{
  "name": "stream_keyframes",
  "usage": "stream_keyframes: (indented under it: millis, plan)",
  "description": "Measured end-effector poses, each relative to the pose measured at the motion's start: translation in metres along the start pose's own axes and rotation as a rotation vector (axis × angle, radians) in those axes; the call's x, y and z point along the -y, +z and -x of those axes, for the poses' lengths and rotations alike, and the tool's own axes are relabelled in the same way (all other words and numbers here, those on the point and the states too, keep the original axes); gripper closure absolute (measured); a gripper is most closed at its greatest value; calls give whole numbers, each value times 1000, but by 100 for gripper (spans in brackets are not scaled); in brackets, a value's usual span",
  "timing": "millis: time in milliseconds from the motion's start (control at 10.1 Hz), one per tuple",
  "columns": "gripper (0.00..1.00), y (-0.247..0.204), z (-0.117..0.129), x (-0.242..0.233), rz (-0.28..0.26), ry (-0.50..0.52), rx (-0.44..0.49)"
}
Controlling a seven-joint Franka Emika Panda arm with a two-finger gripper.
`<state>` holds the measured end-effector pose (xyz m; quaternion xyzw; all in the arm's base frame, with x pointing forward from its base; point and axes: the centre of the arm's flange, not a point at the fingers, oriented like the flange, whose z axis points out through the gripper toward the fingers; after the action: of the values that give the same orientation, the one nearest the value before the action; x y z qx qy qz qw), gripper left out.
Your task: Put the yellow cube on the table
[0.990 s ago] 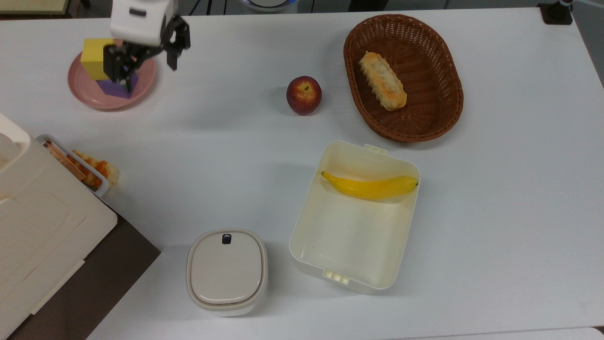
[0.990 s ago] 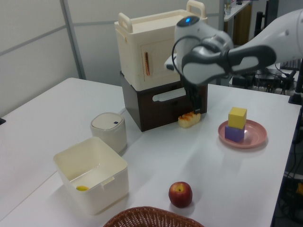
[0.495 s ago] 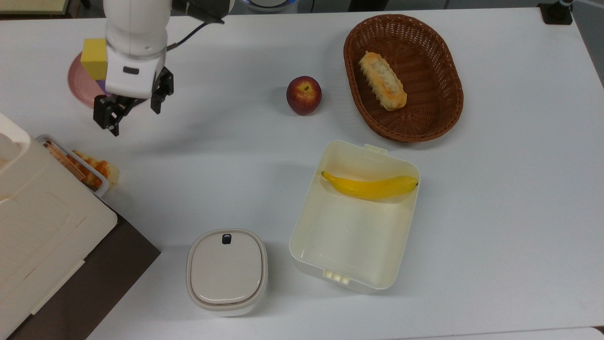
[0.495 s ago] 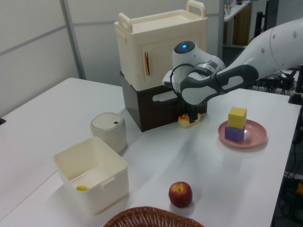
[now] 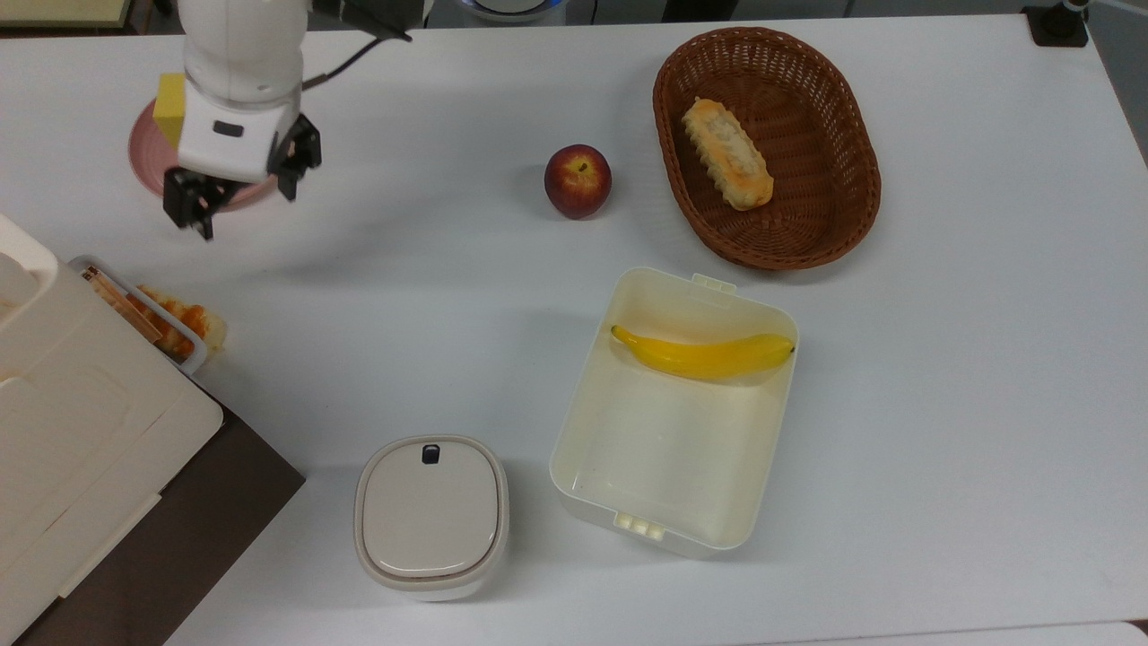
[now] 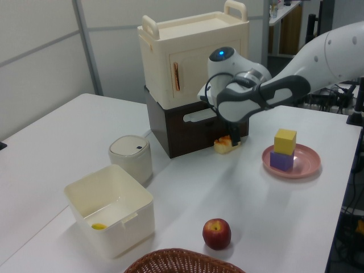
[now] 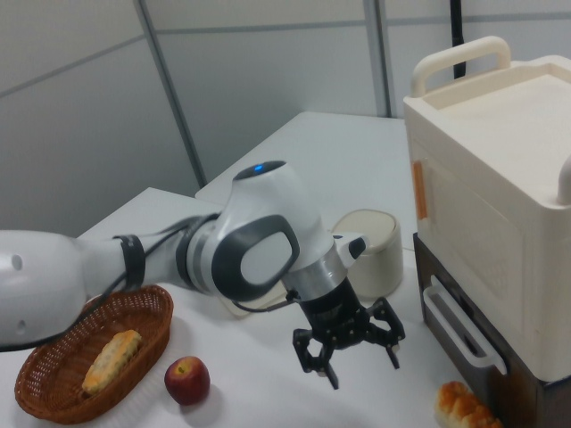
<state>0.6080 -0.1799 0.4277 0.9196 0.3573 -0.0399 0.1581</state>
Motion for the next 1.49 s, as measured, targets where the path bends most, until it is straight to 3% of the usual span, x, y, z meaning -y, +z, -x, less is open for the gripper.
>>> stream_keyframes:
  millis: [198,594,891,1089,1485]
  plan:
    - [0,-23,19,-1,-120,112,48]
    - [0,-11,122,-23,-339,369,68]
    - [0,7,179,-37,-376,490,73]
    - [0,19,195,-40,-393,518,87]
    - [0,54,177,-33,-454,570,119]
